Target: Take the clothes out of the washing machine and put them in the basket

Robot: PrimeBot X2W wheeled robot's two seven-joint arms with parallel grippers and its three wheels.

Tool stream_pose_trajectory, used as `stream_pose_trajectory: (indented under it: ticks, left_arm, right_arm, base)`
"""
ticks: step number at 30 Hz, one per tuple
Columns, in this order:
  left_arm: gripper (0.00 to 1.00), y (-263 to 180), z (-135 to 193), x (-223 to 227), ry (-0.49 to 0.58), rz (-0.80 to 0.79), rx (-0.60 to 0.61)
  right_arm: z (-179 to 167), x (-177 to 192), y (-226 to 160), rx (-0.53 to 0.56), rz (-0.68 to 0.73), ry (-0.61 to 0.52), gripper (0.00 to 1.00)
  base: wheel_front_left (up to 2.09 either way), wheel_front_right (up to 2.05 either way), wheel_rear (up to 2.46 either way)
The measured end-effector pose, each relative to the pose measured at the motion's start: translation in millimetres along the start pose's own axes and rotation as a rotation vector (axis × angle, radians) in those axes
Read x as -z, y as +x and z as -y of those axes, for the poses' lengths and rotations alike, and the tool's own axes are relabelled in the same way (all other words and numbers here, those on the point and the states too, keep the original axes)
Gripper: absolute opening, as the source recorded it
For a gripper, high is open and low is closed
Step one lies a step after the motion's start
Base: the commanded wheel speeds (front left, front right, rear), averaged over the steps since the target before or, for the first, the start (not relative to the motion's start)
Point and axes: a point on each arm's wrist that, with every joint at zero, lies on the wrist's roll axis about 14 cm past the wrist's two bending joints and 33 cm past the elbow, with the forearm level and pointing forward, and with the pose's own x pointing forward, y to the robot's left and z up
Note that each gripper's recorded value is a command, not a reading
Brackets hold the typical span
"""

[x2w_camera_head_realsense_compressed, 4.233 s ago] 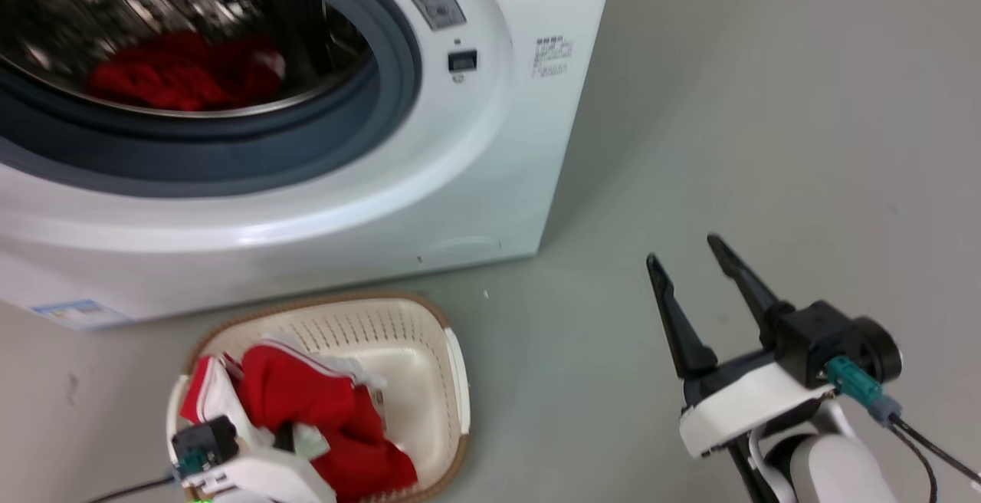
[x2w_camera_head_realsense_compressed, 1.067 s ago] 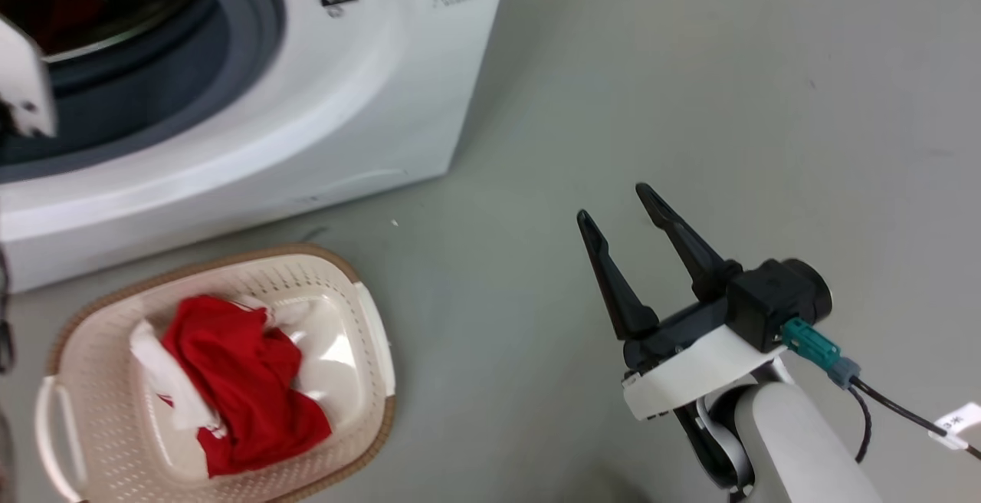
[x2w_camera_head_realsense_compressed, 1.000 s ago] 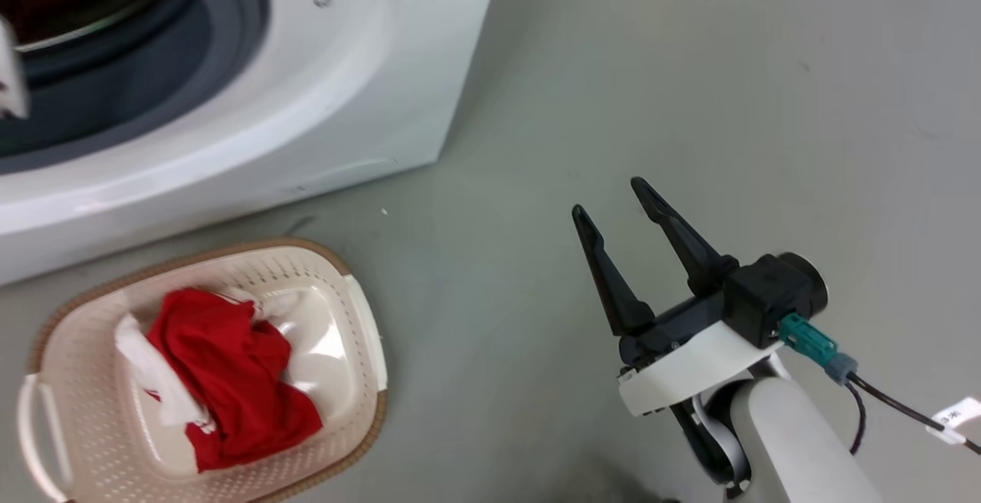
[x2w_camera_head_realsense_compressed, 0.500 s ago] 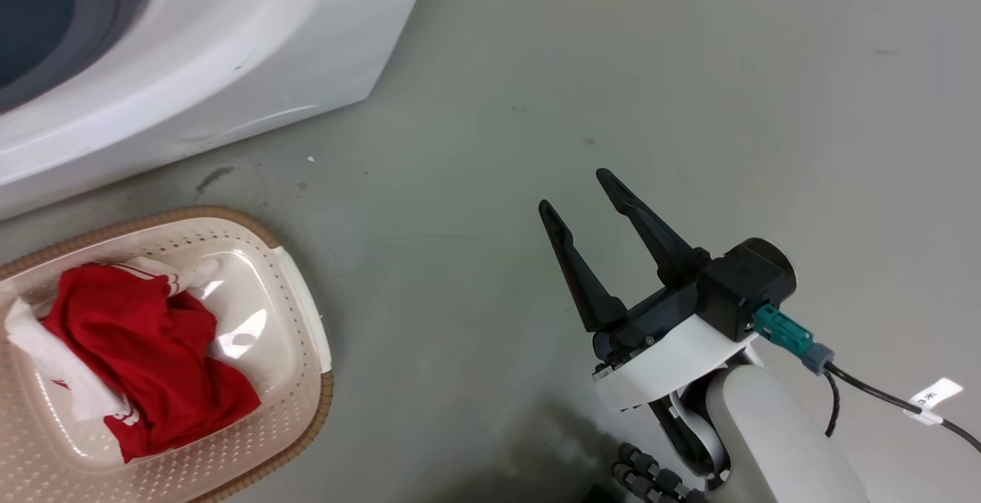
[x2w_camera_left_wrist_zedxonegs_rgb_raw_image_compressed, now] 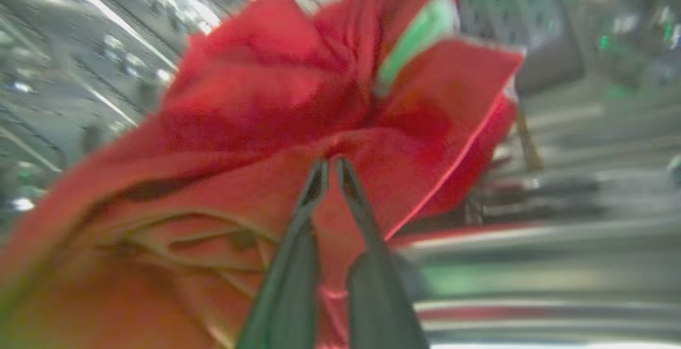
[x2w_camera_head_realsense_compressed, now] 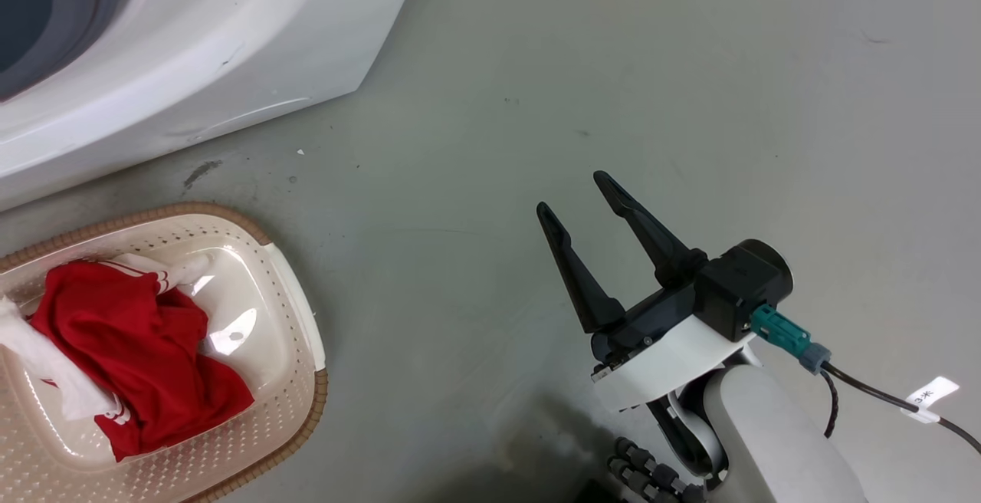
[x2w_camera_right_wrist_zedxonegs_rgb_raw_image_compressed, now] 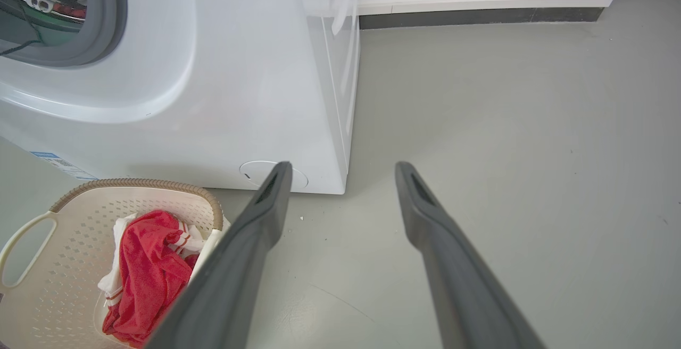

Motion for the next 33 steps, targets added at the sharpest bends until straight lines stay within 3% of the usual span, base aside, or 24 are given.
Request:
stream_pose_trajectory:
  ticks: [5, 14, 27, 33]
  left_arm:
    - [0.00, -17.0, -11.0, -38.7, -0.032, 0.228, -0.061]
    - [0.00, -55.5, -9.5, -66.8, -0.094, 0.486, -0.072]
    - [0.00, -114.3, -7.0, -44.4, -0.232, 0.630, -0.016]
    - [0.00, -147.6, 9.4, -26.6, -0.288, 0.649, 0.064]
  right_arm:
    - [0.1, -4.0, 3.0, -0.004, 0.012, -0.007, 1.00]
    - [1.8, -21.2, 1.8, -0.001, 0.059, -0.032, 1.00]
    - [0.5, -54.6, -27.5, 0.022, 0.129, -0.048, 1.00]
    - [-0.4, -63.3, -52.2, 0.044, 0.145, -0.048, 1.00]
  base:
    - [0.00, 0.00, 0.00]
    - [0.00, 0.00, 0.00]
    - [0.00, 0.00, 0.00]
    - [0.00, 0.00, 0.00]
